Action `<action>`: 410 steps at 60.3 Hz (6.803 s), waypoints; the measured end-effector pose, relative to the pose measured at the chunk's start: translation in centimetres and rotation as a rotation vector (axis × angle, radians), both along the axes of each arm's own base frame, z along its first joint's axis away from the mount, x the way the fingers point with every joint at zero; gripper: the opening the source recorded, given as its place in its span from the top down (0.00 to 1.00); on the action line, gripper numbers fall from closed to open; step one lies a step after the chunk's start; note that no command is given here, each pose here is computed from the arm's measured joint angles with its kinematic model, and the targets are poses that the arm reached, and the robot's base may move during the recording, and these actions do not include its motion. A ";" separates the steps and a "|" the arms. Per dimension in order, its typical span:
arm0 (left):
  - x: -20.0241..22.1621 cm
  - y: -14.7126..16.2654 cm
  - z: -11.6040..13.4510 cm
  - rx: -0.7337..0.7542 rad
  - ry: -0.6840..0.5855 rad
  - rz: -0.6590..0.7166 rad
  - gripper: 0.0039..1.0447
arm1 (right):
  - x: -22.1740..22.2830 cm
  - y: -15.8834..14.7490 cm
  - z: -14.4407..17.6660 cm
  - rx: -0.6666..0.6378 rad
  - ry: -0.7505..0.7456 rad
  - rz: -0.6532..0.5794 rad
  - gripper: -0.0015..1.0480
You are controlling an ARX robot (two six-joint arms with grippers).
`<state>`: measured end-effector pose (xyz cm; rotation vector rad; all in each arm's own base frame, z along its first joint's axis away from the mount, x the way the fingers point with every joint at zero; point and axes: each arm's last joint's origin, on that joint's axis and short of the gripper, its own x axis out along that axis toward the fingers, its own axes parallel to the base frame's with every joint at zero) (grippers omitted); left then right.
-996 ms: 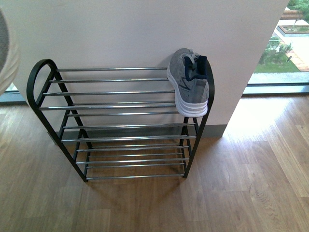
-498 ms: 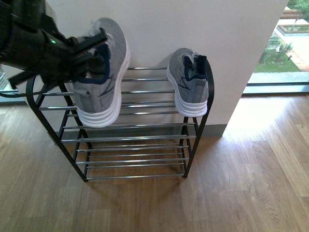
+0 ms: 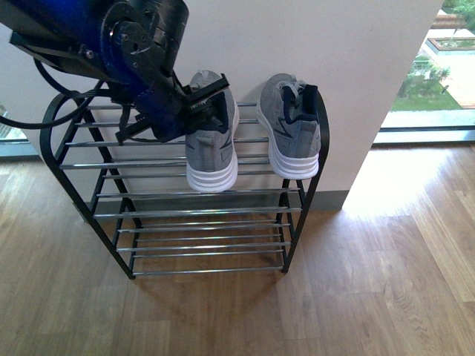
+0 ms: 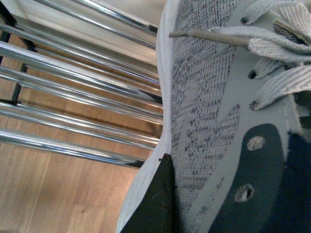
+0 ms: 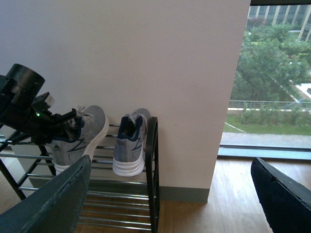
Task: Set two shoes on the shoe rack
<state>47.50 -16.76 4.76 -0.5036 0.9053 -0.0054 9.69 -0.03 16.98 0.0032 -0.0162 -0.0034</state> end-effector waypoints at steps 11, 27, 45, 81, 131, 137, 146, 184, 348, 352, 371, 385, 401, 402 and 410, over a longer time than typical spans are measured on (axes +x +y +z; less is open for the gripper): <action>0.9 -1.8 -0.3 0.000 0.004 -0.029 0.99 | 0.0 0.0 0.0 0.000 -0.001 0.000 0.09; 1.6 -3.1 -0.7 -0.008 0.019 -0.031 0.99 | 0.0 0.0 0.0 0.000 0.000 0.001 0.09; 1.4 -3.4 -0.2 -0.028 -0.006 -0.038 0.58 | 0.0 0.0 0.0 0.000 -0.001 0.001 0.09; -6.1 4.4 10.1 0.044 -0.276 0.108 0.09 | 0.0 0.0 0.0 0.000 0.000 0.001 0.09; -26.7 16.7 13.1 0.399 -0.810 0.036 0.34 | 0.0 0.0 0.0 0.000 0.000 0.001 0.09; -28.0 16.7 13.5 0.455 -0.896 0.028 0.51 | 0.0 0.0 0.0 0.000 -0.002 0.001 0.09; -29.9 16.7 12.8 0.484 -0.889 0.009 0.82 | 0.0 0.0 0.0 0.000 -0.001 0.001 0.09; -33.9 16.8 12.0 0.493 -0.906 0.010 0.99 | 0.0 0.0 0.0 0.000 -0.001 0.001 0.09; -37.7 16.8 11.9 0.496 -0.904 0.007 0.09 | 0.0 0.0 0.0 0.000 -0.001 -0.001 0.09; -37.7 16.8 11.9 0.496 -0.904 0.007 0.09 | 0.0 0.0 0.0 0.000 0.000 0.000 0.09; -37.7 16.8 11.9 0.496 -0.903 0.008 0.09 | 0.0 0.0 0.0 0.000 -0.001 0.001 0.09; -37.7 16.8 11.9 0.496 -0.903 0.008 0.09 | 0.0 0.0 0.0 0.000 0.000 0.001 0.09; -37.7 16.8 11.9 0.496 -0.904 0.007 0.09 | 0.0 0.0 0.0 0.000 0.000 -0.002 0.09; -37.7 16.8 11.9 0.496 -0.904 0.007 0.09 | 0.0 0.0 0.0 0.000 0.000 -0.002 0.09; -37.7 16.8 11.9 0.496 -0.903 0.008 0.09 | 0.0 0.0 0.0 0.000 0.000 0.000 0.09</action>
